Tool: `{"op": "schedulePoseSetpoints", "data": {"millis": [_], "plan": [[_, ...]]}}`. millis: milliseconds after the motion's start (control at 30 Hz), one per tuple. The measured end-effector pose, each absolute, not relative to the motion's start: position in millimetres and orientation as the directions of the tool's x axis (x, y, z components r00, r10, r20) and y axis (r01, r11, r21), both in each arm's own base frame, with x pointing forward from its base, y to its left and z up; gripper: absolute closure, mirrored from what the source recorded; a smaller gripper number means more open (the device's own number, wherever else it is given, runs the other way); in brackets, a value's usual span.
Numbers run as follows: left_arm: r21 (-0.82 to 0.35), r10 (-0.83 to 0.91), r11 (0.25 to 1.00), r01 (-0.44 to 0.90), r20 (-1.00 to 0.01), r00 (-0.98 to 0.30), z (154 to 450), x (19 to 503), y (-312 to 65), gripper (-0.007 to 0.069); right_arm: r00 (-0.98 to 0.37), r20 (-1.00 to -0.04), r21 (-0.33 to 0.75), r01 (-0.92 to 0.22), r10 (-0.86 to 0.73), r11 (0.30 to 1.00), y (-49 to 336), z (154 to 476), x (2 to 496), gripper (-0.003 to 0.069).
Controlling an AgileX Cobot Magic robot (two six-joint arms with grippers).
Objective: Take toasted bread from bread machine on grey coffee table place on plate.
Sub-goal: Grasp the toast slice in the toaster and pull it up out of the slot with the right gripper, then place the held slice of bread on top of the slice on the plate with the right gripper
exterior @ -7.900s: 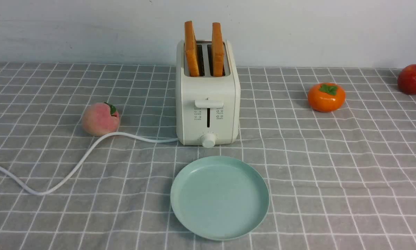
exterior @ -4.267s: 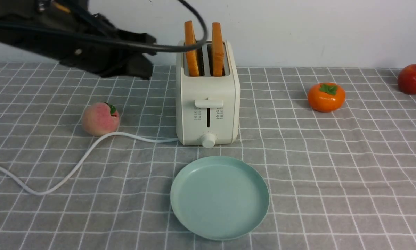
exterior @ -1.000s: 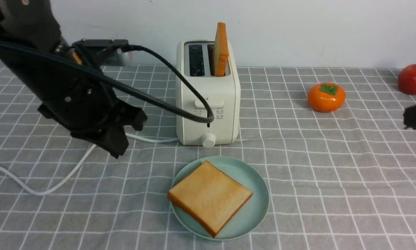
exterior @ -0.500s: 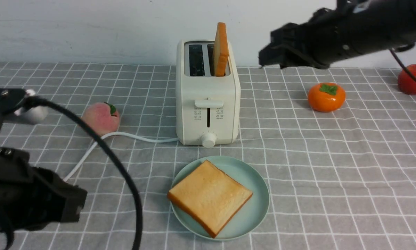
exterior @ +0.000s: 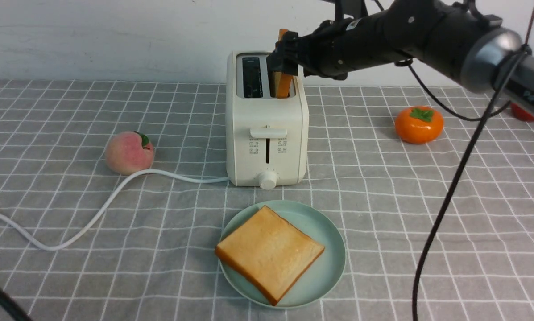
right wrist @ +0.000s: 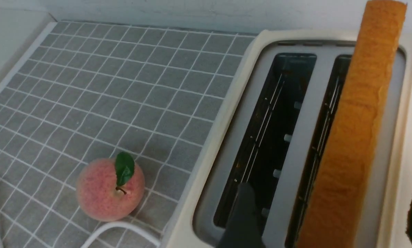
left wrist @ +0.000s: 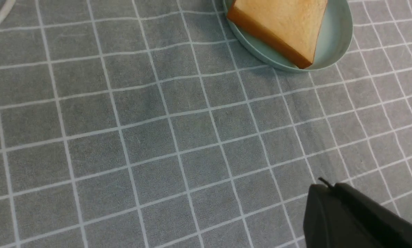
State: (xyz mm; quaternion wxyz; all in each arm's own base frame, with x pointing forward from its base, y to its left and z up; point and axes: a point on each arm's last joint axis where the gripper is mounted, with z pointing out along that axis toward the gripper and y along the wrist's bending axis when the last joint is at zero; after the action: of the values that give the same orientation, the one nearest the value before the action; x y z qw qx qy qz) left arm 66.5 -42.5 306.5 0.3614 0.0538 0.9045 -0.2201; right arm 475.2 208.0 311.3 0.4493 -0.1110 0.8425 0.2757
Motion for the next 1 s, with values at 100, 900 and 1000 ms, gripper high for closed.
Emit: {"op": "schedulePoseSetpoints", "data": {"millis": [100, 900, 1000], "plan": [[-0.361, -0.090, 0.897, 0.255, -0.713, -0.695, 310.3, 54.5, -37.4, 0.0639, -0.574, -0.815, 0.378, -0.428, 0.077, 0.821, 210.2, 305.2, 479.9, 0.0284], [-0.325, -0.164, 0.925, 0.200, -0.812, -0.561, 315.7, 39.6, -21.2, 0.0639, -0.700, -0.697, 0.382, -0.544, -0.153, 0.747, 107.9, 467.3, 281.2, 0.0571], [-0.327, -0.171, 0.923, 0.204, -0.822, -0.543, 317.5, 40.6, -21.3, 0.0639, -0.828, -0.528, 0.540, -0.498, -0.188, 0.679, 118.2, 398.7, 284.9, 0.0571]]}}
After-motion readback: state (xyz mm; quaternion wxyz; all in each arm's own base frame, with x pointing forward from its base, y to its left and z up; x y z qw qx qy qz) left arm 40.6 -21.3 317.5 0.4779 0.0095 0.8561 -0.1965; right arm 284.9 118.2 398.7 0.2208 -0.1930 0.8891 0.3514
